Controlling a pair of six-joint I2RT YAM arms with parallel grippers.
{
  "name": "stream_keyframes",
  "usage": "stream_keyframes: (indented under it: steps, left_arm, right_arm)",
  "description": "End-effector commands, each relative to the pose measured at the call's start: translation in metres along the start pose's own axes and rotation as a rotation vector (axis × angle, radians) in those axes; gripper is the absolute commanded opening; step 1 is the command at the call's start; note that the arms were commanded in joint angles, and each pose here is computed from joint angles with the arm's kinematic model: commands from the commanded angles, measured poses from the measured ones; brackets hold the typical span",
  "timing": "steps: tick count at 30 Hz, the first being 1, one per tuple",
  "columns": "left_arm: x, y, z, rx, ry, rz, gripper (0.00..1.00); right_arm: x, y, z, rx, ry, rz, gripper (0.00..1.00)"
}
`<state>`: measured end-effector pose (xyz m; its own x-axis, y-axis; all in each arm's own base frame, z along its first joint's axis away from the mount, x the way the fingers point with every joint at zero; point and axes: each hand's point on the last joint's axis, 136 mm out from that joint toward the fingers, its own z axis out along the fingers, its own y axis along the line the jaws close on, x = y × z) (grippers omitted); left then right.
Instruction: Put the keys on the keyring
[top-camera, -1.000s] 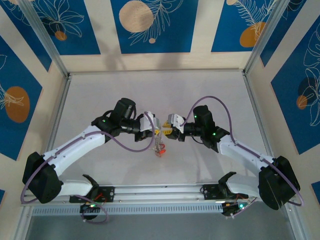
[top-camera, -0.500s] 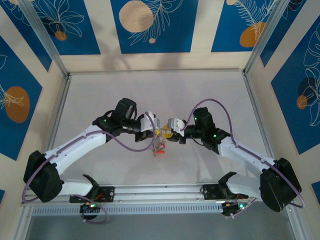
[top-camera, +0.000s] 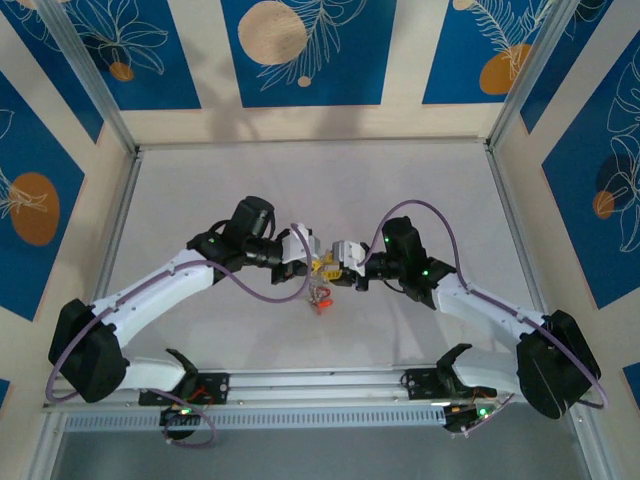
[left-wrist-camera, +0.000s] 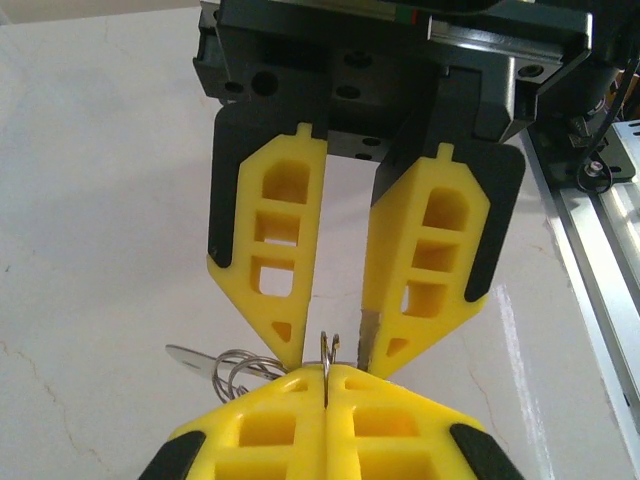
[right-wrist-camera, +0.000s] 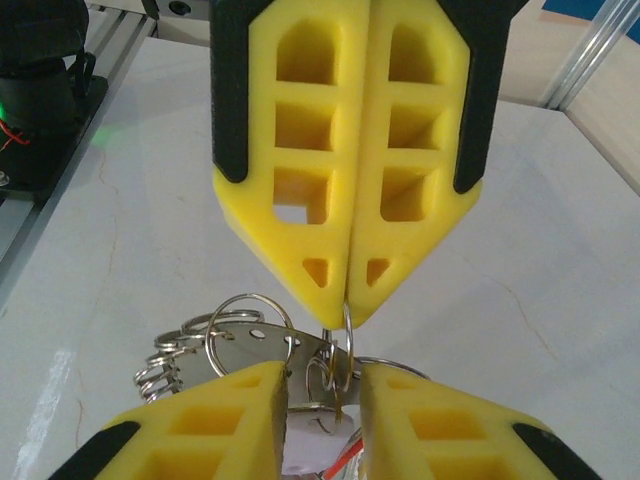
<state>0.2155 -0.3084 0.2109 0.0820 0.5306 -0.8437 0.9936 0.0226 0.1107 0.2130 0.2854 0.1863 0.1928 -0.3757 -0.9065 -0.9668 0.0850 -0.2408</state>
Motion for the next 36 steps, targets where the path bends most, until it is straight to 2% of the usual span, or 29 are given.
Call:
stream_keyframes:
  steps: [1, 11, 15, 21, 28, 35, 36]
  left_arm:
    - [-0.018, 0.002, -0.003, 0.014, -0.074, 0.029, 0.00]
    - [-0.008, 0.004, -0.004, -0.003, -0.060, 0.018, 0.00]
    - [-0.002, 0.006, -0.006, -0.018, -0.041, 0.013, 0.00]
    - [0.018, 0.005, -0.009, -0.029, 0.047, 0.029, 0.00]
    - [0.041, 0.008, -0.005, -0.048, 0.139, 0.023, 0.00]
    - [0.037, 0.008, 0.000, -0.027, 0.112, 0.009, 0.00]
    - [0.036, 0.008, 0.001, -0.025, 0.103, 0.005, 0.03]
  right_arm:
    - [-0.010, -0.003, 0.002, -0.001, -0.027, -0.011, 0.24]
    - [-0.015, -0.002, -0.001, 0.003, -0.060, 0.002, 0.10]
    - [-0.014, -0.002, -0.002, 0.003, -0.055, 0.010, 0.00]
    - [-0.012, -0.008, -0.005, 0.031, -0.015, 0.009, 0.00]
    - [-0.020, -0.009, -0.008, 0.017, -0.030, 0.016, 0.00]
    - [-0.022, -0.009, -0.006, -0.001, -0.042, 0.035, 0.00]
    - [-0.022, -0.009, -0.005, -0.003, -0.041, 0.035, 0.00]
